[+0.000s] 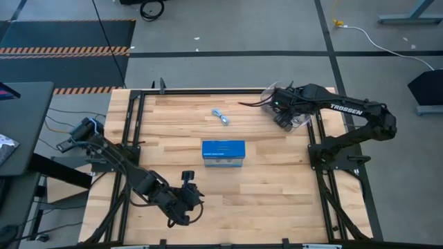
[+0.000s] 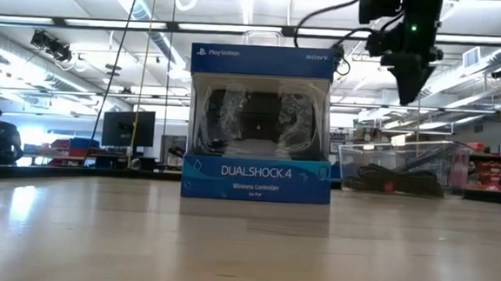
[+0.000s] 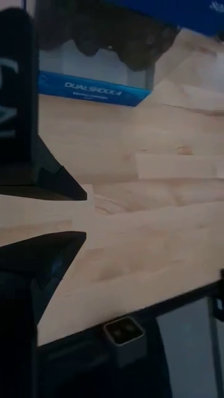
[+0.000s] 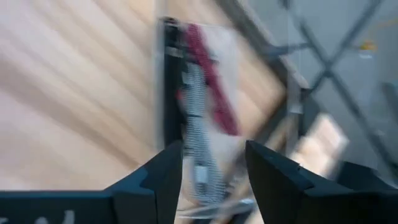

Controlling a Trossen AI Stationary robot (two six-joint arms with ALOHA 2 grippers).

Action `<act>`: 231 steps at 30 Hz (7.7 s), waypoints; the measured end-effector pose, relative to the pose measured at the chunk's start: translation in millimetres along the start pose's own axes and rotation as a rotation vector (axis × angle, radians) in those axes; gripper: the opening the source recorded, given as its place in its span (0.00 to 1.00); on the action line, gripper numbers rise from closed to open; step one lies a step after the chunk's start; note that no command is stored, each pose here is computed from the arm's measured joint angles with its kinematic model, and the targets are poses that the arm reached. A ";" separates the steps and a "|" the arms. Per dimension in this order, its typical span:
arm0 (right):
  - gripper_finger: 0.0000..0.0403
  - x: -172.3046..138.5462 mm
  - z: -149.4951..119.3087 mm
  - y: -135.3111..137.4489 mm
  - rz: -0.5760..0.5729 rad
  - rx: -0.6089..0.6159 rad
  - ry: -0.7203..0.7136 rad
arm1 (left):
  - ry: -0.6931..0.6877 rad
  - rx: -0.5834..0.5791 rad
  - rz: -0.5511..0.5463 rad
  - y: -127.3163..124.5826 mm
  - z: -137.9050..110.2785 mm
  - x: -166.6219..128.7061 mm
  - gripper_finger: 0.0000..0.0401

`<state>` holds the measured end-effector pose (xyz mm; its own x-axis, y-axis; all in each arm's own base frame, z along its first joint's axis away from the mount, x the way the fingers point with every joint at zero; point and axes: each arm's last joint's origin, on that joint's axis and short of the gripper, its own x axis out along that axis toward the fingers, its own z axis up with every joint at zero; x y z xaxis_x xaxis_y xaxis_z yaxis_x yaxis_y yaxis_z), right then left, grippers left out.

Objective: Pick and place USB-C Cables
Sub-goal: Put the white charger cable into the container, then put the blue charger cable into the container

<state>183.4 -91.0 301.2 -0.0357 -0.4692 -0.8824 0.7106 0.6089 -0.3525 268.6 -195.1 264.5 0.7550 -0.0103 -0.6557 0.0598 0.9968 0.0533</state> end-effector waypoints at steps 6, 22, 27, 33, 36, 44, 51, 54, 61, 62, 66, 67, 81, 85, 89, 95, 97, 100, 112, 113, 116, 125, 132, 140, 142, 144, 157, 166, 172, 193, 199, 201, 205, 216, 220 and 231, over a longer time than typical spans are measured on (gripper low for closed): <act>0.44 6.0 9.5 7.4 0.009 0.007 -0.033 | 0.004 0.027 0.033 7.0 0.7 -10.8 0.24; 0.43 79.8 -4.3 7.3 -0.179 -0.071 0.239 | -0.016 -0.076 0.182 110.2 27.1 -49.8 0.24; 0.43 91.5 -16.8 -0.4 -0.198 -0.094 0.337 | -0.004 -0.077 0.190 135.4 30.3 -49.5 0.24; 0.43 95.1 -16.7 -7.9 -0.184 -0.084 0.363 | 0.025 -0.053 0.181 158.4 31.0 -45.7 0.24; 0.42 94.6 -14.8 -9.0 -0.158 -0.065 0.357 | 0.053 -0.050 0.187 171.3 29.3 -44.4 0.24; 0.42 96.1 -12.2 -6.3 -0.072 -0.062 0.346 | 0.050 -0.080 0.213 207.6 26.7 -57.3 0.24; 0.42 100.0 -0.7 -2.7 -0.015 -0.056 0.236 | -0.013 -0.117 0.210 227.4 25.4 -79.4 0.25; 0.42 99.2 2.0 -1.6 0.024 -0.120 0.223 | -0.027 -0.142 0.223 231.1 24.9 -84.2 0.25; 0.42 61.1 9.5 -18.5 -0.023 -0.040 0.146 | -0.016 -0.159 0.247 232.2 21.7 -91.0 0.25; 0.42 54.2 9.4 -20.1 0.003 -0.018 0.121 | -0.021 -0.156 0.270 232.9 22.3 -91.5 0.25; 0.42 29.8 10.4 -24.1 0.095 0.035 -0.014 | -0.053 -0.048 0.352 239.0 27.5 -91.1 0.25; 0.42 24.5 11.3 -24.8 0.115 0.048 -0.059 | -0.073 -0.028 0.359 242.5 29.4 -91.6 0.25; 0.42 -9.3 23.8 0.1 0.430 -0.162 -0.432 | -0.275 -0.097 0.187 342.4 18.6 -85.8 0.24; 0.42 8.2 31.1 13.6 0.423 -0.212 -0.471 | -0.231 -0.166 0.141 369.4 4.2 -63.6 0.24; 0.42 21.3 39.4 21.7 0.413 -0.242 -0.495 | -0.205 -0.192 0.121 382.4 -4.6 -51.7 0.24; 0.42 31.5 52.6 26.9 0.453 -0.260 -0.538 | -0.148 -0.174 0.001 383.4 -14.3 -32.6 0.24; 0.42 37.7 57.0 25.5 0.447 -0.245 -0.533 | -0.118 -0.149 -0.047 383.5 -19.8 -25.0 0.24; 0.42 47.9 63.8 20.4 0.430 -0.214 -0.528 | -0.087 -0.084 -0.130 385.7 -30.2 -16.2 0.24; 0.42 61.5 85.6 -7.8 0.469 0.022 -0.628 | -0.064 -0.099 -0.041 425.9 -62.3 -25.3 0.24; 0.42 61.1 86.9 -9.0 0.481 0.040 -0.640 | -0.064 -0.090 -0.030 426.4 -61.6 -25.0 0.24; 0.42 58.5 90.8 -10.8 0.502 0.069 -0.685 | -0.022 -0.031 -0.005 425.6 -62.5 -17.3 0.24; 0.42 46.2 98.4 -2.7 0.545 0.054 -0.812 | 0.103 -0.013 -0.059 423.1 -77.5 17.3 0.24; 0.42 37.6 99.2 9.0 0.544 -0.045 -0.880 | 0.259 0.100 0.008 391.4 -61.7 52.0 0.23; 0.42 30.7 101.9 13.3 0.493 -0.173 -0.980 | 0.462 0.136 0.183 374.0 -60.0 69.1 0.41; 0.42 30.8 101.6 13.5 0.492 -0.194 -0.983 | 0.458 0.139 0.189 372.6 -58.3 68.4 0.46; 0.42 31.9 100.8 13.7 0.499 -0.210 -0.973 | 0.460 0.152 0.199 370.5 -56.3 69.0 0.52; 0.42 35.7 95.2 17.1 0.592 -0.292 -0.921 | 0.374 0.225 0.049 377.8 -3.3 82.4 0.48; 0.42 42.9 84.9 18.7 0.613 -0.307 -0.783 | 0.488 0.167 -0.067 393.3 -8.4 103.0 0.39; 0.42 42.9 83.8 18.4 0.616 -0.301 -0.770 | 0.489 0.193 -0.067 390.2 -10.3 116.8 0.39; 0.42 40.7 91.4 10.1 0.589 -0.273 -0.857 | 0.521 -0.046 -0.028 400.8 -25.2 126.2 0.39; 0.42 47.2 88.2 4.9 0.606 -0.212 -0.776 | 0.480 -0.059 -0.014 404.9 -23.1 126.6 0.39; 0.42 51.2 84.8 3.4 0.608 -0.207 -0.722 | 0.486 -0.074 -0.009 410.8 -26.6 123.4 0.39; 0.42 54.9 82.6 0.1 0.619 -0.153 -0.670 | 0.402 -0.199 -0.100 430.8 -36.9 110.5 0.37; 0.42 54.7 82.7 1.1 0.573 -0.117 -0.659 | 0.210 -0.257 -0.043 448.9 -15.6 50.5 0.26; 0.42 55.4 82.8 4.6 0.587 -0.121 -0.650 | 0.112 -0.218 0.083 444.5 7.9 19.1 0.22; 0.42 64.2 94.9 23.8 0.673 -0.218 -0.478 | -0.362 -0.229 0.310 395.2 1.8 -29.5 0.17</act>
<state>264.7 -167.3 265.7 0.6805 -0.1533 -0.7165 0.3213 0.9412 0.1039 271.1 199.0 306.3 0.8943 0.3015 -0.3306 -0.3157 0.9488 0.0114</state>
